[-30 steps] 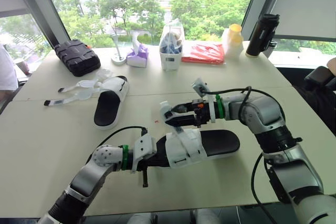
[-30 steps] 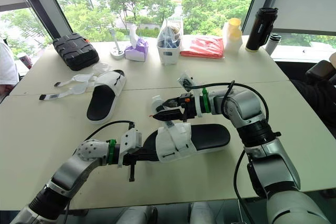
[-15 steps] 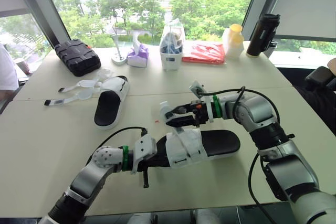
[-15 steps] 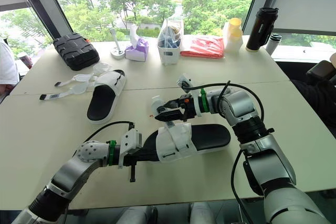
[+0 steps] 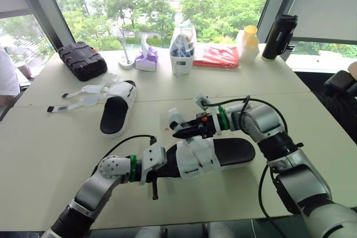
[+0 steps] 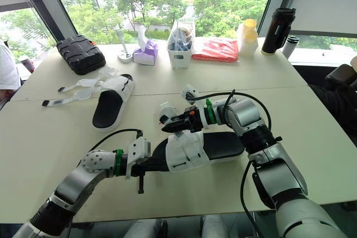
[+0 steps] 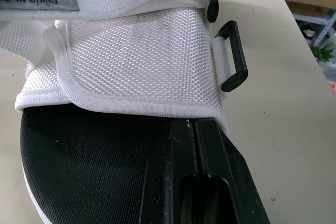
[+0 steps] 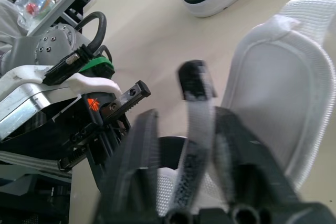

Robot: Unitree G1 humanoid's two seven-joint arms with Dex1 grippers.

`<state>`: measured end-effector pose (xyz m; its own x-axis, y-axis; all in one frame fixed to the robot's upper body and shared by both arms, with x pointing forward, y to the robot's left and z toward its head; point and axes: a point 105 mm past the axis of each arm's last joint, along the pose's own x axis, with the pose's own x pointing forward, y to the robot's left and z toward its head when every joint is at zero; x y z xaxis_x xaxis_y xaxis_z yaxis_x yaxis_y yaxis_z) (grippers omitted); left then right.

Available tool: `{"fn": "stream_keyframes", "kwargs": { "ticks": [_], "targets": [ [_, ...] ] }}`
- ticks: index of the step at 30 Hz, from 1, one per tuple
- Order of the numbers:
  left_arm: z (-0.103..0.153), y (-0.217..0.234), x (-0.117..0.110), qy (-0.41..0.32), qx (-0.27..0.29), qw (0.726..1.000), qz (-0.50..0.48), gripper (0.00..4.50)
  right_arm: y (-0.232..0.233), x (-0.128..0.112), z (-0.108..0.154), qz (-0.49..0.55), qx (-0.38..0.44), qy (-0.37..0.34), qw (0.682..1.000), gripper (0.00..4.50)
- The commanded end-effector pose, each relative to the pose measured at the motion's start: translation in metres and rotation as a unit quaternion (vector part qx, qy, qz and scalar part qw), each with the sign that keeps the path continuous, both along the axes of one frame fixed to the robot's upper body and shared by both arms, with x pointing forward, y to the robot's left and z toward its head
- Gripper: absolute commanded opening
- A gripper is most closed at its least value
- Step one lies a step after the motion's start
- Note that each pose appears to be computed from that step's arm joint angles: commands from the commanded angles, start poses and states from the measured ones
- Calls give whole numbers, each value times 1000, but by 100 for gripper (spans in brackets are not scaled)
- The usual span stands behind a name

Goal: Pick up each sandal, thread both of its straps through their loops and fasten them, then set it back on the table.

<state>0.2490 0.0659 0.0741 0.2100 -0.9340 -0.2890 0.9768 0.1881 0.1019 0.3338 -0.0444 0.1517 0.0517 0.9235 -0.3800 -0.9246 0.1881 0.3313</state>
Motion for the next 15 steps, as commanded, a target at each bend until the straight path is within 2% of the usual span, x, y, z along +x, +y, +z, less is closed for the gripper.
{"fn": "stream_keyframes", "kwargs": {
  "ticks": [1,5,10,15],
  "targets": [
    [-24,1,-6,39,32,999,6,0,6,1,19,16,19,-27,999,5],
    [-24,0,-7,41,32,999,5,0,0,-2,36,18,30,-40,999,5],
    [-28,2,-9,49,44,998,-2,0,-11,-16,80,19,89,-44,995,5],
    [-32,4,-10,47,60,997,-10,0,-21,-24,96,-3,114,-55,992,5]
  ]
}}
